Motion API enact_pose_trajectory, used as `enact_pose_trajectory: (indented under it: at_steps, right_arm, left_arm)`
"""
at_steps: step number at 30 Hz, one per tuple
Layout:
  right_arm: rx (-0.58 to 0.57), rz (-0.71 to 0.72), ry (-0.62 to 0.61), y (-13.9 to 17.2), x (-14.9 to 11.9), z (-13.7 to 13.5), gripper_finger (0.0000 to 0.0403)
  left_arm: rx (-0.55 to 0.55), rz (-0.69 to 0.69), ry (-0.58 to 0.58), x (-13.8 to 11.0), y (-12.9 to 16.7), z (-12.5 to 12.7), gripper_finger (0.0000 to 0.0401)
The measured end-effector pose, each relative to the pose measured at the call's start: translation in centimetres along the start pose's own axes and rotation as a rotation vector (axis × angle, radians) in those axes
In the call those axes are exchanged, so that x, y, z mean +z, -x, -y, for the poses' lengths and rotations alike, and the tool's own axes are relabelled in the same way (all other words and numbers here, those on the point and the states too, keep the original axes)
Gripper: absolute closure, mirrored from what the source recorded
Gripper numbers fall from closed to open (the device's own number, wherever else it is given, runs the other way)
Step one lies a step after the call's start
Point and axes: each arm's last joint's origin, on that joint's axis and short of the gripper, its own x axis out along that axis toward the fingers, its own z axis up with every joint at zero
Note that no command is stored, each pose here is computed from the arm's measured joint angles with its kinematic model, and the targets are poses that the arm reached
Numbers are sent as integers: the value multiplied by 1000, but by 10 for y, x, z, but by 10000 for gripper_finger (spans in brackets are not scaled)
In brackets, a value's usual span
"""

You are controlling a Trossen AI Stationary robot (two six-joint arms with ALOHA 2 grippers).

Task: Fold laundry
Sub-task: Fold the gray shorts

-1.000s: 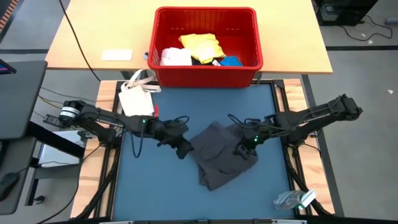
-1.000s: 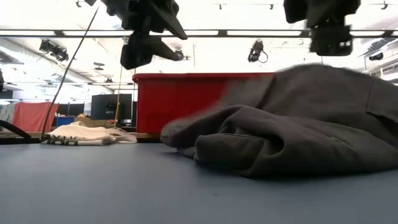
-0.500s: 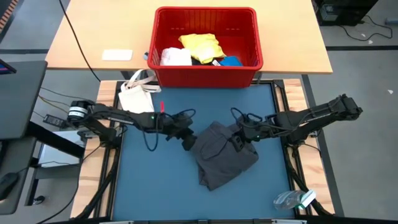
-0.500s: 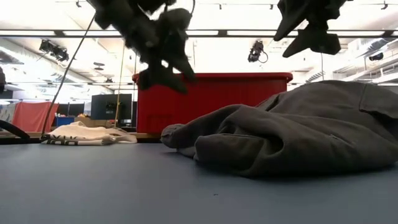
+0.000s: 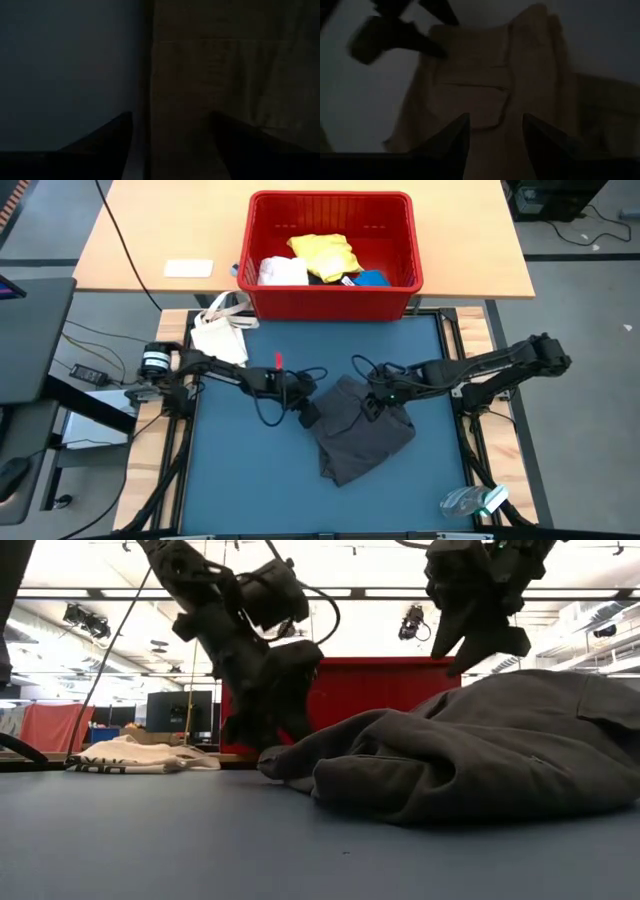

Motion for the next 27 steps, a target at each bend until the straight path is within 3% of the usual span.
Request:
enact_pose_trajectory:
  at_steps: [3,8,10,16,20,23,27]
  right_arm:
    - [46,3,-26,0,2,-4,214]
    - [106,46,-88,6,6,-7,224]
    - [115,48,-104,9,6,-8,228]
    - [100,54,-101,13,-1,-9,234]
    - [31,83,-4,7,-2,-7,230]
    - [13,114,50,6,7,-3,219]
    - [9,126,73,2,22,6,194]
  left_arm:
    - [-4,-15,15,-3,-3,2,198]
    - [-81,-45,6,-2,6,7,354]
    - [-122,-28,-4,0,18,13,383]
    - [-210,113,-233,0,73,41,390]
    - [-207,110,-375,-13,84,53,392]
    - [-186,50,-376,-22,77,55,387]
    - [-158,-14,-272,-31,58,55,366]
